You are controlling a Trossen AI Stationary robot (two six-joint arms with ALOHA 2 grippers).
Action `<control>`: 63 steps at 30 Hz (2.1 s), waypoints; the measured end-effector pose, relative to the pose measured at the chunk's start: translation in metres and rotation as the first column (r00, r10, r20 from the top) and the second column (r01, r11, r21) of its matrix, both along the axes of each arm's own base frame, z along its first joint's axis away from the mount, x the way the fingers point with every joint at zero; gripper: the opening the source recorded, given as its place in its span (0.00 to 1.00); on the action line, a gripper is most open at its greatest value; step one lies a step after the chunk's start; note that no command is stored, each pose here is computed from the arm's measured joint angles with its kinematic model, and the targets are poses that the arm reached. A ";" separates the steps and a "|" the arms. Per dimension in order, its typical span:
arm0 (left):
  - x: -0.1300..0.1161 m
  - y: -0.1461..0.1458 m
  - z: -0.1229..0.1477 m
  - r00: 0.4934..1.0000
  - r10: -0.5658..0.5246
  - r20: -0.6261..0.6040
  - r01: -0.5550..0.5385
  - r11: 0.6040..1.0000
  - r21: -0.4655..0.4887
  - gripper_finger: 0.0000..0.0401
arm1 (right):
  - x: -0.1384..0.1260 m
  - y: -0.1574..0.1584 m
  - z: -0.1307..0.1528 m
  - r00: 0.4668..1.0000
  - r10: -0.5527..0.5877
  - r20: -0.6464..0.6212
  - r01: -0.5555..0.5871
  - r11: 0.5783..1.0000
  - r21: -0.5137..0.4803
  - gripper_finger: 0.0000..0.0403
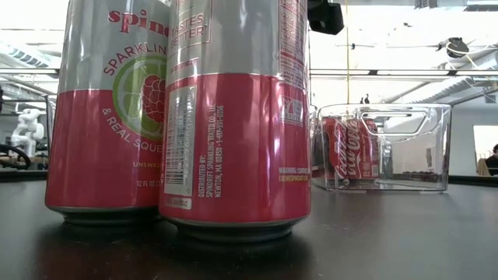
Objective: Sort soda cans
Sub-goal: Put the bottom right blue soda can into the left transparent bin
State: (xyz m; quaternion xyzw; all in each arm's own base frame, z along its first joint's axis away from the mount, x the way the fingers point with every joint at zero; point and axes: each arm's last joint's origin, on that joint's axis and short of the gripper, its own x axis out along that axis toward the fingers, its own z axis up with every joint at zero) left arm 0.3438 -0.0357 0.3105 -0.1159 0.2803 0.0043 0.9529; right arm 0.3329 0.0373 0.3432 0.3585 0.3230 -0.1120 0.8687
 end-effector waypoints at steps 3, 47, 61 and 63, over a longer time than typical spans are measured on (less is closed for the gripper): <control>0.000 0.000 0.000 1.000 0.000 -0.001 0.000 1.000 0.001 0.75 | 0.000 0.000 0.000 1.000 0.001 0.000 -0.001 1.000 0.001 0.62; 0.000 0.000 0.000 1.000 0.001 0.000 -0.001 1.000 0.001 0.68 | 0.000 -0.001 0.000 1.000 0.012 0.001 -0.012 1.000 -0.015 0.62; 0.000 0.000 0.001 1.000 0.005 0.008 -0.005 1.000 -0.002 0.68 | -0.002 -0.002 0.003 1.000 0.027 0.013 -0.027 0.999 -0.034 0.63; 0.000 0.000 0.001 1.000 0.007 0.007 -0.007 1.000 -0.001 0.68 | -0.002 -0.002 0.003 0.999 0.033 0.015 -0.033 0.999 -0.041 0.64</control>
